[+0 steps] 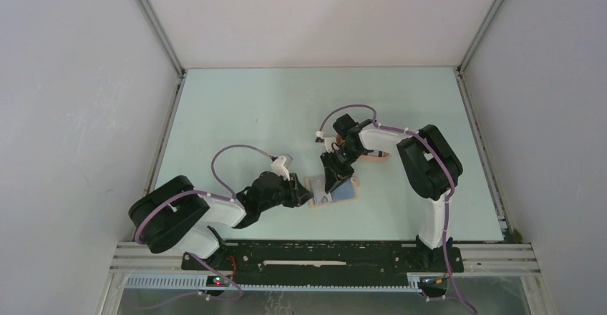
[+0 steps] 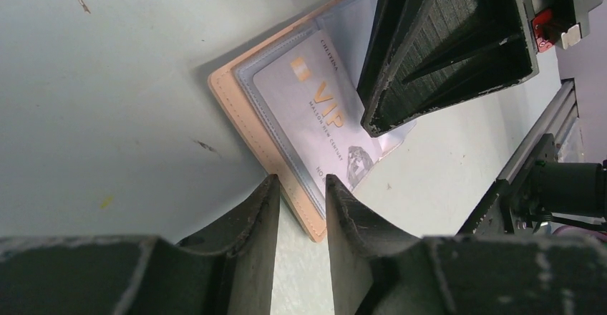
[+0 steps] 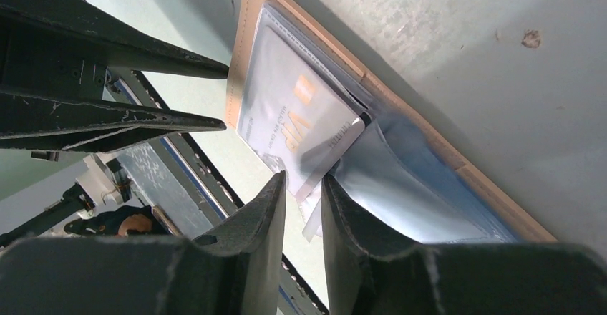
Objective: Put the credit cards into the card holder
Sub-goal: Insert the credit card into the card holder, then close the card holder at the center of the board.
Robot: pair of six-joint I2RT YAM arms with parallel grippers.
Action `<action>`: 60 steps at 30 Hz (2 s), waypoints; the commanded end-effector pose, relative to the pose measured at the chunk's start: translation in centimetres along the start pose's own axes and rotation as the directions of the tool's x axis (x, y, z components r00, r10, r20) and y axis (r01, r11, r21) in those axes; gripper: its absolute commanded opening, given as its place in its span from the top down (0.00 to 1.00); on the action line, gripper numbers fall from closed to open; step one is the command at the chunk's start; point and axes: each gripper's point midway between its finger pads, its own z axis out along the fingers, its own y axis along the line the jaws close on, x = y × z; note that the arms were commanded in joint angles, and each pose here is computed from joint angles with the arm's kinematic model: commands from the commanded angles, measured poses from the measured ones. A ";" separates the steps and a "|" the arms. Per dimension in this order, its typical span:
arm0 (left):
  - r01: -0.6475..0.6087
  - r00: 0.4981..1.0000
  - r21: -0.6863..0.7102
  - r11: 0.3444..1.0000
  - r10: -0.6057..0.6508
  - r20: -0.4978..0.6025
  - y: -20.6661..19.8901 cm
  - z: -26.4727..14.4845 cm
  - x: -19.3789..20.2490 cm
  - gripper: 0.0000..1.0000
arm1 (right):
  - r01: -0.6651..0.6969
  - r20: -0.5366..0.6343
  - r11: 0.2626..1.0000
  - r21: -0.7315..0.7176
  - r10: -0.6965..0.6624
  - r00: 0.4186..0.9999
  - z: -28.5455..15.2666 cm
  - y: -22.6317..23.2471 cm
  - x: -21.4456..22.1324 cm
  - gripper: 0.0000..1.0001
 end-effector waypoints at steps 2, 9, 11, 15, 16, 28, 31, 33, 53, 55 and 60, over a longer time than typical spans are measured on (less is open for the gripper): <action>0.005 0.999 0.061 0.998 -0.007 0.039 -1.6 0.2 -1.3 0.65 | 0.064 0.028 0.998 -0.010 -0.064 0.998 -0.7 1.3 -1.2 0.65; 0.002 0.999 0.068 0.998 -0.005 0.043 -1.8 0.1 -1.5 0.63 | 0.087 0.017 0.995 -0.053 -0.086 0.996 -1.1 2.1 -1.1 0.61; 0.000 0.999 0.069 0.998 -0.004 0.052 -1.9 -0.1 -1.6 0.62 | 0.106 0.023 0.994 -0.026 -0.105 0.994 -1.7 1.9 -1.3 0.61; -0.002 0.997 0.052 0.999 -0.002 0.076 -1.4 -0.7 -1.8 0.59 | 0.180 0.081 0.980 0.083 -0.187 0.979 -4.7 1.0 -1.9 0.61; -0.004 0.997 0.049 0.999 0.000 0.081 -1.3 -0.9 -1.9 0.58 | 0.194 0.098 0.977 0.088 -0.202 0.975 -5.4 1.1 -1.9 0.61; -0.048 0.993 0.041 0.998 0.043 0.110 -1.4 -1.8 -2.8 0.57 | 0.318 0.129 0.947 0.051 -0.322 0.938 -6.4 3.0 -1.4 0.66; -0.049 0.993 0.042 0.998 0.044 0.114 -1.4 -1.9 -2.8 0.57 | 0.311 0.082 0.948 0.062 -0.316 0.945 -4.5 2.5 -1.2 0.73; -0.049 0.993 0.043 0.998 0.044 0.111 -1.4 -1.9 -2.7 0.58 | 0.294 0.055 0.953 0.070 -0.298 0.953 -3.7 1.9 -1.1 0.76; -0.029 0.995 0.055 0.998 0.024 0.099 -0.9 -1.8 -1.7 0.58 | 0.238 -0.017 0.908 0.346 -0.247 0.969 -4.7 -4.1 -1.3 0.81; -0.030 0.995 0.055 0.998 0.024 0.098 -0.9 -1.7 -1.7 0.58 | 0.235 -0.011 0.898 0.371 -0.249 0.968 -5.3 -4.5 -1.5 0.81; -0.032 0.994 0.059 0.998 0.026 0.105 -1.1 -1.8 -2.0 0.58 | 0.240 0.015 0.897 0.372 -0.264 0.964 -6.3 -4.2 -1.7 0.81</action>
